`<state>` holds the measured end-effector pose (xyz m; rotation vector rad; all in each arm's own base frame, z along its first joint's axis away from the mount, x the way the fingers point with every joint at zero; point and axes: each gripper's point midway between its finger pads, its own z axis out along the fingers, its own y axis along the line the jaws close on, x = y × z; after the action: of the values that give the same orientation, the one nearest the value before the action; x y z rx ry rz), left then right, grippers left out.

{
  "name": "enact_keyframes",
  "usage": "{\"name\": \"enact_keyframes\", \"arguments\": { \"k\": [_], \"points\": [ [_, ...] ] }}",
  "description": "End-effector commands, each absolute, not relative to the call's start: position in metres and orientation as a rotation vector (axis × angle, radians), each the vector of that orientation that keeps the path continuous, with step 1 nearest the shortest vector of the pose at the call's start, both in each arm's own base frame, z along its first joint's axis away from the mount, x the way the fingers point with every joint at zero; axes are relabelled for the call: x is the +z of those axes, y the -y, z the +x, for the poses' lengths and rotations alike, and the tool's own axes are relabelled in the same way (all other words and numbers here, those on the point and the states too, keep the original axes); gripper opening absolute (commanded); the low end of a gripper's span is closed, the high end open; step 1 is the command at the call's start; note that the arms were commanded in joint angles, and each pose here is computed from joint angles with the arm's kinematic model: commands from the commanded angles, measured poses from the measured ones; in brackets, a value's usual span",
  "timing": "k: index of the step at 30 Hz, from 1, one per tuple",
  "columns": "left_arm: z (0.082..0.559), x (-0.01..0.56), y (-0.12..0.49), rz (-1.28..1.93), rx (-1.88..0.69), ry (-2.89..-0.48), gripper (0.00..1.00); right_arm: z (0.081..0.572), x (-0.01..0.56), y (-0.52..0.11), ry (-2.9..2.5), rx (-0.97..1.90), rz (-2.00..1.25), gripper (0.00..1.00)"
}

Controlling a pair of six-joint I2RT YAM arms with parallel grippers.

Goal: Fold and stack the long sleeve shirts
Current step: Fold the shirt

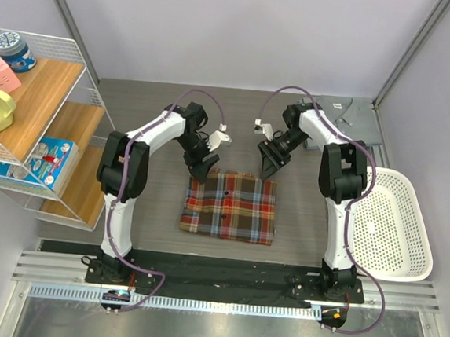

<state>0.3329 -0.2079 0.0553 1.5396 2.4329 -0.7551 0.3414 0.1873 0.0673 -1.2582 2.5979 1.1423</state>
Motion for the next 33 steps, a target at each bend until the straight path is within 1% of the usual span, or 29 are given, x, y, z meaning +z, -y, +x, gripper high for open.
{"name": "enact_keyframes", "arguments": {
  "k": [1,4,5,7,8,9,10,11,13,15,18,19,22,25,26,27,28,29,30,31,32,33],
  "points": [
    [0.330,0.052,0.189,1.553,-0.737,-2.475,0.68,0.319,0.081,-0.185,-2.581,1.181,-1.347,0.75],
    [0.328,0.057,0.187,1.532,-0.784,-2.479,0.64,0.314,0.080,-0.182,-2.583,1.178,-1.372,0.63],
    [0.327,0.058,0.187,1.529,-0.800,-2.480,0.63,0.313,0.079,-0.181,-2.585,1.171,-1.378,0.51],
    [0.326,0.063,0.189,1.529,-0.844,-2.462,0.48,0.315,0.079,-0.181,-2.589,1.158,-1.378,0.36],
    [0.328,0.067,0.191,1.527,-0.853,-2.451,0.40,0.317,0.081,-0.180,-2.590,1.151,-1.371,0.21],
    [0.327,0.070,0.191,1.520,-0.877,-2.453,0.22,0.321,0.086,-0.181,-2.588,1.139,-1.354,0.13],
    [0.329,0.072,0.192,1.509,-0.884,-2.453,0.15,0.325,0.088,-0.182,-2.592,1.129,-1.335,0.02],
    [0.336,0.076,0.191,1.488,-0.878,-2.446,0.06,0.331,0.089,-0.180,-2.595,1.115,-1.305,0.01],
    [0.344,0.072,0.189,1.448,-0.861,-2.469,0.02,0.343,0.088,-0.177,-2.622,1.069,-1.242,0.01],
    [0.360,0.063,0.185,1.409,-0.801,-2.480,0.00,0.360,0.076,-0.170,-2.639,0.989,-1.212,0.01],
    [0.376,0.035,0.175,1.381,-0.725,-2.561,0.00,0.373,0.049,-0.165,-2.697,0.953,-1.144,0.01],
    [0.378,0.018,0.171,1.377,-0.699,-2.610,0.00,0.375,0.034,-0.165,-2.739,0.951,-1.115,0.01],
    [0.393,0.000,0.169,1.325,-0.647,-2.656,0.00,0.389,0.013,-0.164,-2.763,0.891,-1.066,0.01],
    [0.408,0.000,0.166,1.283,-0.588,-2.669,0.00,0.400,-0.002,-0.161,-2.778,0.830,-1.037,0.01],
    [0.411,0.005,0.163,1.255,-0.580,-2.669,0.04,0.403,-0.003,-0.159,-2.778,0.806,-1.030,0.01],
    [0.412,0.011,0.166,1.220,-0.608,-2.667,0.14,0.406,0.000,-0.158,-2.771,0.795,-1.020,0.02],
    [0.407,0.019,0.169,1.191,-0.673,-2.657,0.25,0.409,0.004,-0.157,-2.764,0.794,-1.003,0.09],
    [0.409,0.046,0.167,1.134,-0.712,-2.600,0.43,0.409,0.010,-0.158,-2.759,0.809,-0.988,0.13],
    [0.402,0.065,0.179,1.070,-0.865,-2.550,0.48,0.410,0.025,-0.160,-2.740,0.818,-0.968,0.20],
    [0.395,0.082,0.181,1.025,-0.939,-2.515,0.52,0.408,0.034,-0.162,-2.731,0.833,-0.957,0.27],
    [0.380,0.085,0.175,0.958,-1.023,-2.519,0.62,0.404,0.042,-0.163,-2.733,0.850,-0.946,0.33],
    [0.368,0.120,0.180,0.917,-1.111,-2.428,0.65,0.398,0.061,-0.165,-2.708,0.878,-0.924,0.46]
  ]
}}
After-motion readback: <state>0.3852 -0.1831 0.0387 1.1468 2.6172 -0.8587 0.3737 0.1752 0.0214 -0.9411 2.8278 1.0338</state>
